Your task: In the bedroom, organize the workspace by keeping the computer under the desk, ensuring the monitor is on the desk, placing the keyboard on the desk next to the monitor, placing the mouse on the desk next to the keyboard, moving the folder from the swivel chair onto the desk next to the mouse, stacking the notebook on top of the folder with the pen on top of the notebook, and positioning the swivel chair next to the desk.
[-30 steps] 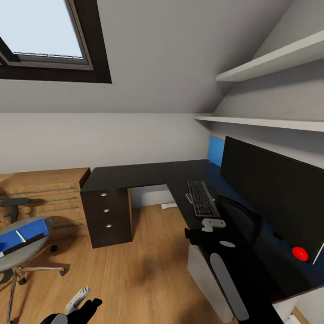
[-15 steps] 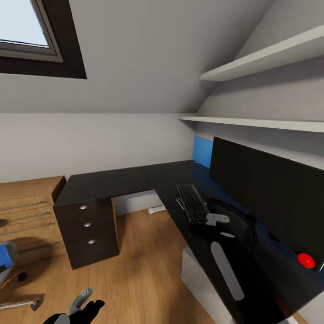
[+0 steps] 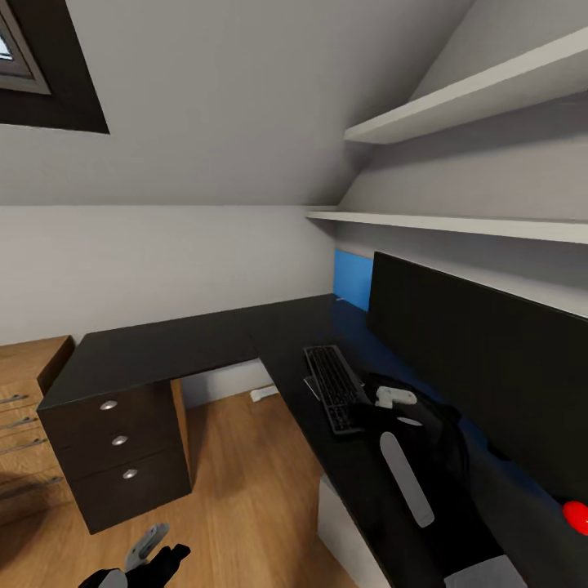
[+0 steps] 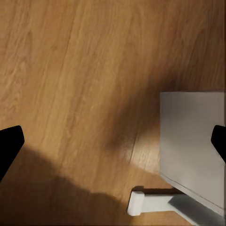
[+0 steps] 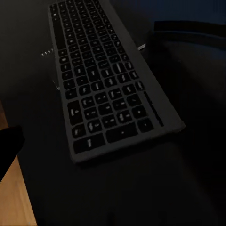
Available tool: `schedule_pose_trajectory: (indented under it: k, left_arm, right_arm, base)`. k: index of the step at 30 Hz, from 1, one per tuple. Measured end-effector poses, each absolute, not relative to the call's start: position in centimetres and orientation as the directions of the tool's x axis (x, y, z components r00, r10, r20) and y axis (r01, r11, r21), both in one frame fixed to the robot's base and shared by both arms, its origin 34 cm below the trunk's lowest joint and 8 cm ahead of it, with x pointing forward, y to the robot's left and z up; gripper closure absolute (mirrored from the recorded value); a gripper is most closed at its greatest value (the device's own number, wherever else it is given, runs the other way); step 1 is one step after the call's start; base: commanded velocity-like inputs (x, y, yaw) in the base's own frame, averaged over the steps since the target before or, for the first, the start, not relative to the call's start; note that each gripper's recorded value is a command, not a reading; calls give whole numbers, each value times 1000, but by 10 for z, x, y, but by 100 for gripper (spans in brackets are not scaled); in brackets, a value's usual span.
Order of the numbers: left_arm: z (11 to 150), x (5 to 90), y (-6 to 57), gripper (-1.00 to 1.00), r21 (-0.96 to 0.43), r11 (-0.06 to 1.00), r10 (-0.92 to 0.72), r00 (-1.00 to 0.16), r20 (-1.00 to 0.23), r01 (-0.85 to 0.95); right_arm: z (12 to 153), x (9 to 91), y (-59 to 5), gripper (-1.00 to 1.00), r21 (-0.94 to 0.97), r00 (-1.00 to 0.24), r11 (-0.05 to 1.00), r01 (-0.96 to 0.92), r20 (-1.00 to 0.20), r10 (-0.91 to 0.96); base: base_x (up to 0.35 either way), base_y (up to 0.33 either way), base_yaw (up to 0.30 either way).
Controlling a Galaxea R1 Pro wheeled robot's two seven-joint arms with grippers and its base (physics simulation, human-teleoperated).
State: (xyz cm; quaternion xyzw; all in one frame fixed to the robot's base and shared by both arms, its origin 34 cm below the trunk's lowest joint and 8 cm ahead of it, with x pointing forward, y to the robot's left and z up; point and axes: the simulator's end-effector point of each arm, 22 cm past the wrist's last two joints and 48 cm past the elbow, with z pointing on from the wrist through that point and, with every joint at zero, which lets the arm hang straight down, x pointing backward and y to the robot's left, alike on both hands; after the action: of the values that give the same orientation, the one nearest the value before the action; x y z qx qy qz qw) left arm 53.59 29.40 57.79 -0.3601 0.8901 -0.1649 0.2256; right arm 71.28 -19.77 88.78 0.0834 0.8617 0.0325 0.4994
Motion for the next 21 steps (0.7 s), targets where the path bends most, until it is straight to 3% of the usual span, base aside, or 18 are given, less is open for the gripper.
schedule_pose_trajectory:
  k: [9,21]
  left_arm:
    - [578,536,294,-100,-456,686,-716,-638,-283,-567]
    - [571,529,296,-100,-443,683,-719,-640,-270,-581]
  right_arm:
    - [880,721,-201,-100,140,-493,982,125,-850,184]
    - [881,723,-200,-100,147,-482,981,130,-855,192]
  base:
    - [321,48,-3]
    - [49,15,0]
